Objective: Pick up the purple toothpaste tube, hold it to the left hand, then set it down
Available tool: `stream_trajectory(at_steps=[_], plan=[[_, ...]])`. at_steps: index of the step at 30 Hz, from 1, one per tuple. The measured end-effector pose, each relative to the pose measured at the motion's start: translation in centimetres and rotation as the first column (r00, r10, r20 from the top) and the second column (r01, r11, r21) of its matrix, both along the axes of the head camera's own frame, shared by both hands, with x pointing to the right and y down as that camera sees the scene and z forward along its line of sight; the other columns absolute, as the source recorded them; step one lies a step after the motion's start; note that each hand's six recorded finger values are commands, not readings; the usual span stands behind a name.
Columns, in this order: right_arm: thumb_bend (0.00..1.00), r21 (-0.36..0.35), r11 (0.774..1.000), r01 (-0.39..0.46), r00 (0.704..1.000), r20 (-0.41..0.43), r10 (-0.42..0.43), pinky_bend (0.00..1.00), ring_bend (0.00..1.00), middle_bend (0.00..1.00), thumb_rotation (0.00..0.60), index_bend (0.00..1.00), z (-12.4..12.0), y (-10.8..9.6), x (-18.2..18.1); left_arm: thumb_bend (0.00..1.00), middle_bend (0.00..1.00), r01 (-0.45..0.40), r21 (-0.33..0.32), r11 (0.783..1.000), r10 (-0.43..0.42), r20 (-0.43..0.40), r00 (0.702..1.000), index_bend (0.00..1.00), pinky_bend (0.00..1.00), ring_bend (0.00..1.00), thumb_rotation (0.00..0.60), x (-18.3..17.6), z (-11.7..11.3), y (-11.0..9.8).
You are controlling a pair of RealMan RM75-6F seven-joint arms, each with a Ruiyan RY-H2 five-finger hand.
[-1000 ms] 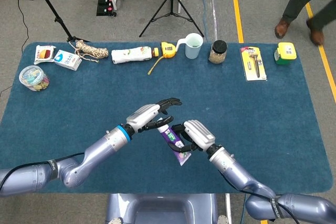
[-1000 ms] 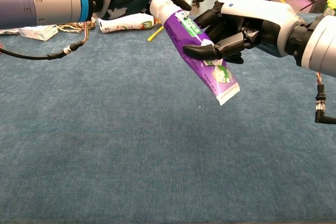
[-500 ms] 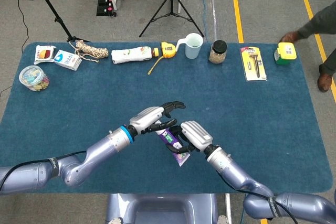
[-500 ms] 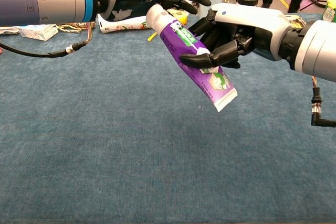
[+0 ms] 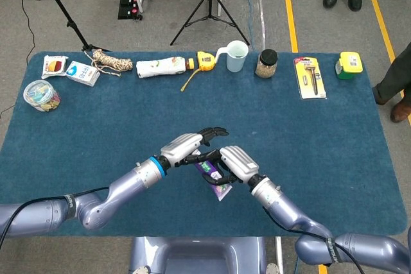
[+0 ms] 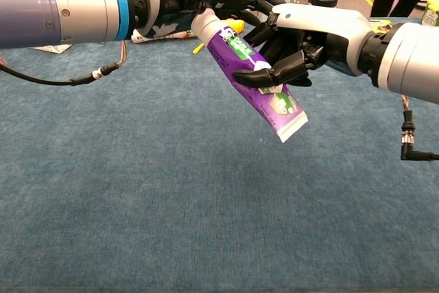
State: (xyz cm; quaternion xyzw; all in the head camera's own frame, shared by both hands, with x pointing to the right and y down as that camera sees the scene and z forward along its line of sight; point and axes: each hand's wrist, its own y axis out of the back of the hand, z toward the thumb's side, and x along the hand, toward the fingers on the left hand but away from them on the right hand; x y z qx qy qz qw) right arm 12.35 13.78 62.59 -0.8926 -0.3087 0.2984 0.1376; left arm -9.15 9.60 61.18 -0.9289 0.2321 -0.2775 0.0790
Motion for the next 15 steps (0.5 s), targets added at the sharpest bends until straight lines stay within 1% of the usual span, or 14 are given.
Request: stream_trajectory(at_steps=[15], plan=[[0.55,0.005,1.000,-0.005,1.000,-0.002,0.005,0.85,0.93,0.82,0.480,0.79,-0.10,-0.39,-0.12,0.14,0.07,0.001,-0.001,1.000,-0.001,-0.002,1.000,0.07,0.22,0.02,0.000,0.27,0.23,0.37]])
